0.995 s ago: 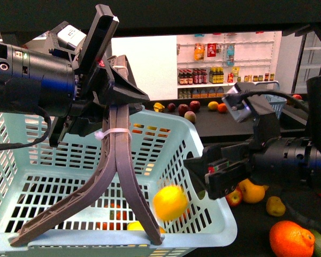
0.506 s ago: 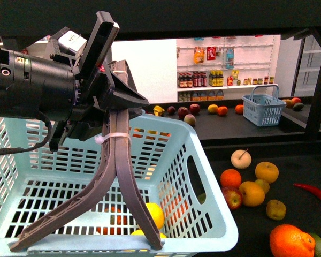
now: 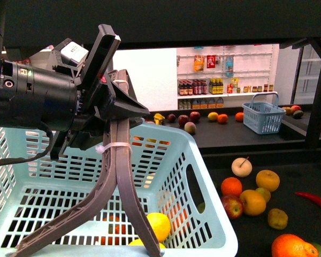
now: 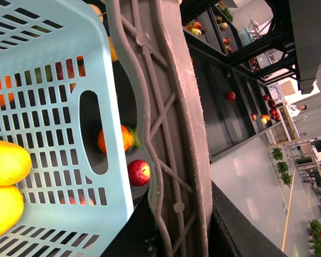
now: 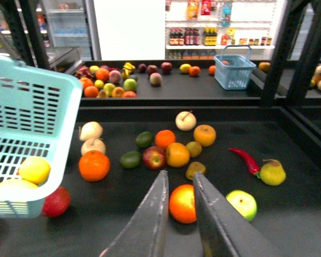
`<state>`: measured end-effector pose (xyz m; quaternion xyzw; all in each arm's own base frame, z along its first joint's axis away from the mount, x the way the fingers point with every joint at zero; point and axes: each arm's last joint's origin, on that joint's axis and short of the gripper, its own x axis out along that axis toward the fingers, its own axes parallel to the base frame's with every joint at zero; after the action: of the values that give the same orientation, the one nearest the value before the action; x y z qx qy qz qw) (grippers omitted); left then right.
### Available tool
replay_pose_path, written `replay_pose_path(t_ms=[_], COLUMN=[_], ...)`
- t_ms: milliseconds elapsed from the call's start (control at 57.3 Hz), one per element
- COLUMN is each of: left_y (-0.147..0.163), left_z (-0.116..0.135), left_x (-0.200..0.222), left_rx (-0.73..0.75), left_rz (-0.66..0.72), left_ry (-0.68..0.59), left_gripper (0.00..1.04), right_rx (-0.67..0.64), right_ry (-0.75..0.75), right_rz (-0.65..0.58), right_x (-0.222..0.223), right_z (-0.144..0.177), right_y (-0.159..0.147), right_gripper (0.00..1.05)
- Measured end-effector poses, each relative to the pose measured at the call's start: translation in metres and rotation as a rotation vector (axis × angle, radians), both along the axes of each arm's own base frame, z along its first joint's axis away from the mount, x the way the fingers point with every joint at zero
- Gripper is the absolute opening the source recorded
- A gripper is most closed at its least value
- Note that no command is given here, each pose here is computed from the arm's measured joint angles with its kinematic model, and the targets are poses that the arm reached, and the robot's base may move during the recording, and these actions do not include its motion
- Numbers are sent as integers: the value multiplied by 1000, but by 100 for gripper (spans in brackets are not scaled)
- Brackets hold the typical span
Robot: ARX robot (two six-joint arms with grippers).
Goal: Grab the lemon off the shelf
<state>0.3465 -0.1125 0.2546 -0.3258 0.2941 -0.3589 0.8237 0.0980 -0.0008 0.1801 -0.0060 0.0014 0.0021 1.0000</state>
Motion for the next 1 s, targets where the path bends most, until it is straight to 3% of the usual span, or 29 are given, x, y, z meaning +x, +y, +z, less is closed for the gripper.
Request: replay_pose_path(t_ms=[17,559,995], left_y=[0,0,0], left_z=[0,0,0], left_x=[0,0,0], left_rx=[0,0,0], left_rz=[0,0,0], left_ry=[0,1,1], left_gripper=[15,15,15], right_rx=[0,1,1], right_ry=[-2,-10,-10], right_rz=[-1,-4,-4], right_x=[0,-1,-1], right_z=[-1,-12,-12], right_y=[0,1,1], right_gripper=[3,3,78])
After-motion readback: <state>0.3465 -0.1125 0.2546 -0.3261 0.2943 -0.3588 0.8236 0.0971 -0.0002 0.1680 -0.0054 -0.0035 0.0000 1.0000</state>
